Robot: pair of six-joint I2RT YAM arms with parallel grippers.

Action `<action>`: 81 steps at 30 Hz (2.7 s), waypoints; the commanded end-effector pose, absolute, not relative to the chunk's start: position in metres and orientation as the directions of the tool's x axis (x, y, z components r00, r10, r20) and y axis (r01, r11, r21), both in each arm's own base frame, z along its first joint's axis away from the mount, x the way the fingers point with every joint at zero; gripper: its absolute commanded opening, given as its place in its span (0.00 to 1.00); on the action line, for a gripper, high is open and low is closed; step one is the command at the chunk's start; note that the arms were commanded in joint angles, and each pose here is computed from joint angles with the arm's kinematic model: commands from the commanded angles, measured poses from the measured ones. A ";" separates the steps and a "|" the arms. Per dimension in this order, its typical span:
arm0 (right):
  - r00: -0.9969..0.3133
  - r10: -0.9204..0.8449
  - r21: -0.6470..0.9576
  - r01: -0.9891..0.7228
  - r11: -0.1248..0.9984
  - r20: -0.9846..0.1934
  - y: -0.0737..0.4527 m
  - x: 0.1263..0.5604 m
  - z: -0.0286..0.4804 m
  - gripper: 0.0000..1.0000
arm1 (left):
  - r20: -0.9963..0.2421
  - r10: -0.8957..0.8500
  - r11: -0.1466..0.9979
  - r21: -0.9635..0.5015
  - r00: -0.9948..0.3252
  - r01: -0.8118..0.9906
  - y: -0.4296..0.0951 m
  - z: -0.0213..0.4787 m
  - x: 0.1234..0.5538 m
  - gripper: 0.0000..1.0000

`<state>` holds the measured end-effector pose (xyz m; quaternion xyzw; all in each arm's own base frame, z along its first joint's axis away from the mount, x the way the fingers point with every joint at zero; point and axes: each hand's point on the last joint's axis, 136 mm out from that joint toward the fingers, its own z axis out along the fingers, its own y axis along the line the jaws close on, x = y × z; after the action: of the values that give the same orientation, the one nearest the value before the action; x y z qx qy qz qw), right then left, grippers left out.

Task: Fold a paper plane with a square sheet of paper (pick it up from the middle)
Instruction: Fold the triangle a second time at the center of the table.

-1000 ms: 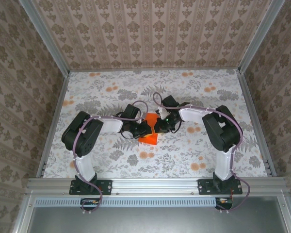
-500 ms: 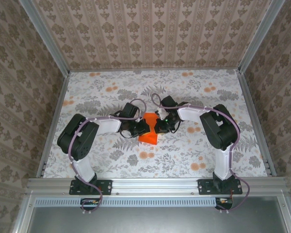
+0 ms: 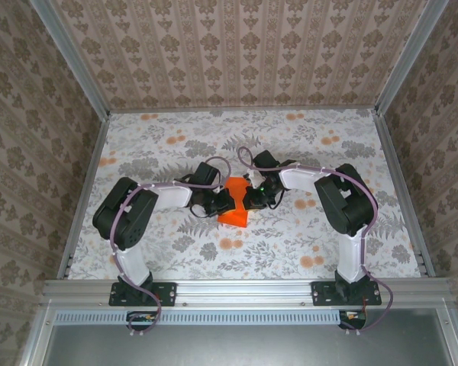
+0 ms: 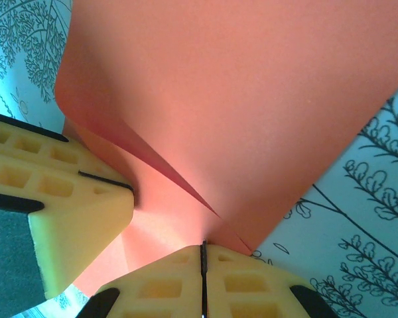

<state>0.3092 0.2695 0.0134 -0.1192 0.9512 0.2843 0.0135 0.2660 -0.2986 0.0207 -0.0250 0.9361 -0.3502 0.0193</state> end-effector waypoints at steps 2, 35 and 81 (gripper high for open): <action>-0.967 -0.253 0.407 -0.241 0.881 -0.025 0.243 0.298 -0.018 0.09 | -0.006 -0.073 0.807 -0.588 -0.997 -0.056 -0.284 0.005 0.269 0.09; -0.954 -0.299 0.332 -0.278 0.901 0.012 0.227 0.291 -0.027 0.08 | -0.093 -0.009 0.771 -0.635 -0.996 0.052 -0.294 0.043 0.287 0.08; -0.924 -0.377 0.441 -0.366 0.820 -0.065 0.248 0.295 -0.006 0.08 | -0.087 0.032 0.763 -0.641 -0.996 0.080 -0.304 0.025 0.284 0.03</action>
<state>0.3094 0.2660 0.0141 -0.2000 0.9442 0.2599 0.0306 0.2775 -0.2987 0.0219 0.0304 0.9403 -0.3379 0.0276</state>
